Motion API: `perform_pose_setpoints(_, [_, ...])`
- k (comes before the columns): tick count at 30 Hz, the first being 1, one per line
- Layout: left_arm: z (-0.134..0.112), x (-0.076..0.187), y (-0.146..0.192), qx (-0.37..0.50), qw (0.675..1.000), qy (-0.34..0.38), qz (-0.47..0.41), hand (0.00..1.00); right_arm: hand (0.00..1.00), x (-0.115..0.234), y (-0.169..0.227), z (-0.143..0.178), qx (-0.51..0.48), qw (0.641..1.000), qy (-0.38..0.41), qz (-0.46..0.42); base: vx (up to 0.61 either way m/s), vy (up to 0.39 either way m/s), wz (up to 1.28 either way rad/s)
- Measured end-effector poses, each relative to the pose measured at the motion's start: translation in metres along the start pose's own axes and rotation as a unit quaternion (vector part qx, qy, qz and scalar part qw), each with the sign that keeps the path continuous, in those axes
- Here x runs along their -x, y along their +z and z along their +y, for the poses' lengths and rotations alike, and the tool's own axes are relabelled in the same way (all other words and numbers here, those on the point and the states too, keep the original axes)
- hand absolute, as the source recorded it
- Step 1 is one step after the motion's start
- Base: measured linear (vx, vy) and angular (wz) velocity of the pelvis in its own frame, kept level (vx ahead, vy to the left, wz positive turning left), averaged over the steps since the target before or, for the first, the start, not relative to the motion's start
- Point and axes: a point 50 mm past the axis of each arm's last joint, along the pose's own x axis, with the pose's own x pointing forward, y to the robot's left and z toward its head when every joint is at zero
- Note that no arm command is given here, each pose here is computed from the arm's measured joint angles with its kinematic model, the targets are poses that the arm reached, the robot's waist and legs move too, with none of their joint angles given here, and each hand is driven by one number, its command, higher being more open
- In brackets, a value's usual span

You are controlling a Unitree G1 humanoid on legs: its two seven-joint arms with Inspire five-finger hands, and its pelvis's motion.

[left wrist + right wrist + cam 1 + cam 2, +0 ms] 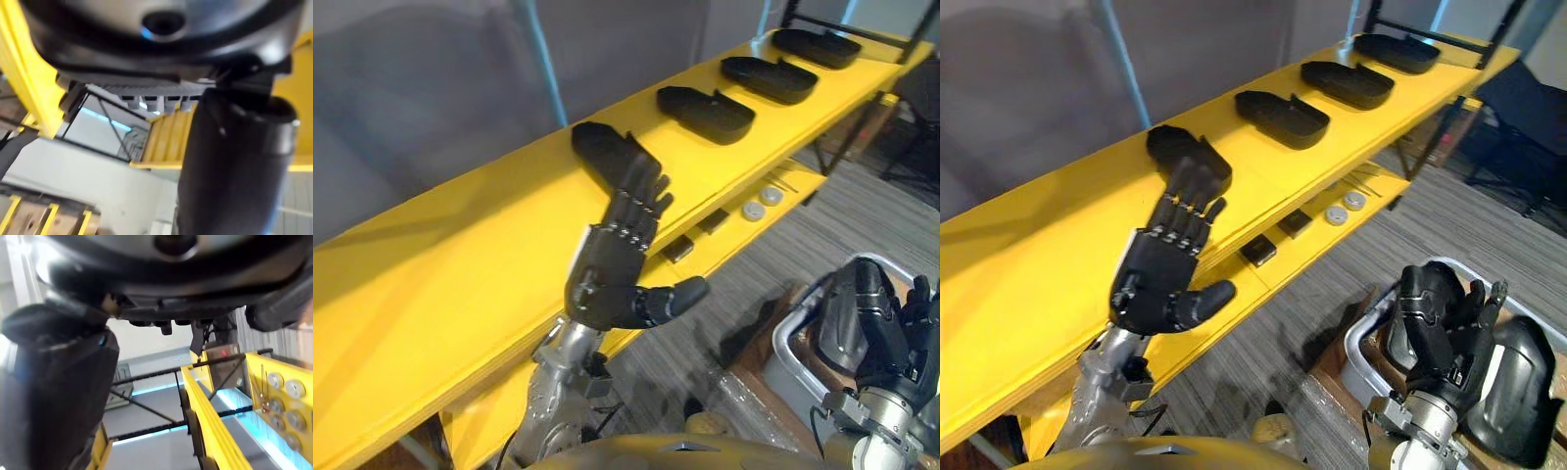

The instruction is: Walk over and take three plastic housings, then place them on the shelf

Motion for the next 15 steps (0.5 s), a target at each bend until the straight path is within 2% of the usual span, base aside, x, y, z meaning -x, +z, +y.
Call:
perform_pose_setpoints(4, [-0.005,-0.010,-0.009,0.009,1.000,-0.019,0.023,1.00,1.00,0.002,-0.007,0.004,-0.012,1.000,0.020,0.018,0.00,-0.007,-0.23])
perform_pose_setpoints(6, [-0.003,-0.010,-0.011,-0.004,0.999,-0.008,0.034,1.00,1.00,-0.001,-0.013,0.016,-0.019,0.997,0.063,0.027,0.00,0.009,-0.50])
perform_pose_setpoints(10, [0.018,-0.001,0.002,-0.039,0.997,0.058,0.025,1.00,1.00,-0.011,-0.024,0.061,-0.030,0.978,0.202,0.032,0.00,0.060,-0.98])
perform_pose_setpoints(15, [0.037,0.008,0.024,-0.079,0.992,0.102,-0.010,1.00,1.00,-0.015,-0.027,0.076,-0.041,0.971,0.231,0.036,0.03,0.070,-0.26])
